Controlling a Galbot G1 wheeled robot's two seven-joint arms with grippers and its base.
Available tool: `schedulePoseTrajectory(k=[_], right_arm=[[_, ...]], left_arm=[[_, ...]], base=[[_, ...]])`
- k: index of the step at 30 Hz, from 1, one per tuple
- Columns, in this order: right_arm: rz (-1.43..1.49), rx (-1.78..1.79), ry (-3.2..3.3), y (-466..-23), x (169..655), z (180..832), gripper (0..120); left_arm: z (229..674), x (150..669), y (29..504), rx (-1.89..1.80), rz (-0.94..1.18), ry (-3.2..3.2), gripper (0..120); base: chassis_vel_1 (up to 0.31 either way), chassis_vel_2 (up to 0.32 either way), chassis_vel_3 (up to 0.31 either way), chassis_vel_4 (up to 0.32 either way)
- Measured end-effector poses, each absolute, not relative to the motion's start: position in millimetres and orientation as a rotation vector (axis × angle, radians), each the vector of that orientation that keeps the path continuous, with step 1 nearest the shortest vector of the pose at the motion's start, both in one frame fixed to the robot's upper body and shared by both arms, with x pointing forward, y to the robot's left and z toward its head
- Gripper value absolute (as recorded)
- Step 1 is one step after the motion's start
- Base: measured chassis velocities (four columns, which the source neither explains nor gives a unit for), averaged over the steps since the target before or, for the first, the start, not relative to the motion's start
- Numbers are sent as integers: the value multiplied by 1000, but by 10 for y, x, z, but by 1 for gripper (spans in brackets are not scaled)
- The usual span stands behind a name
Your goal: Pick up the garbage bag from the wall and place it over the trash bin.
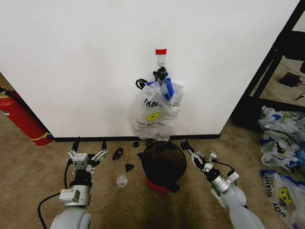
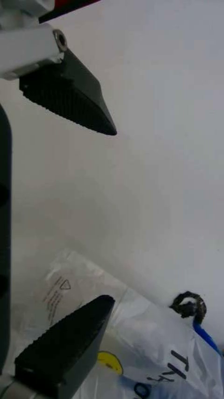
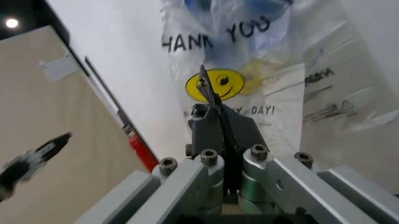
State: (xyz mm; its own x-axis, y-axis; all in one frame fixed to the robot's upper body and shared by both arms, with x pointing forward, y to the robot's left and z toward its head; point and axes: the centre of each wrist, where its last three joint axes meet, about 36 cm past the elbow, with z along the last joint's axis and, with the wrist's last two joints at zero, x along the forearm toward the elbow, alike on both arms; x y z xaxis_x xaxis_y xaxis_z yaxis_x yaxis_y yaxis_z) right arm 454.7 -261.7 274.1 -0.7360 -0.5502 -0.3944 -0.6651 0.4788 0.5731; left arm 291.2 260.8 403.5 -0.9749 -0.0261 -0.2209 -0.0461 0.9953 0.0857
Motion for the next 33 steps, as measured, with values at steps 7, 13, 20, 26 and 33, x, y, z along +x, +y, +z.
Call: schedulePoseTrajectory(k=[7, 13, 20, 26, 33], right_arm=[[1014, -1187, 2577, -3117, 4252, 2551, 8], [990, -1181, 2605, -3259, 4131, 2453, 28], [1158, -956, 2549, -2630, 4393, 2698, 56], [1380, -887, 2469, -2107, 4728, 2997, 80], [1646, -767, 2330, -1846, 5044, 3251, 99]], left_arm=[[4048, 2907, 2597, -49, 131, 2913, 100], [4053, 2895, 2578, -46, 129, 2911, 100], [4035, 2867, 2598, -47, 140, 2912, 100], [4032, 2859, 2631, -54, 155, 2913, 100], [4007, 2851, 2692, -67, 177, 2919, 100]], base=[[0, 0, 0, 0], [0, 0, 0, 0], [0, 0, 0, 0], [0, 0, 0, 0], [0, 0, 0, 0]])
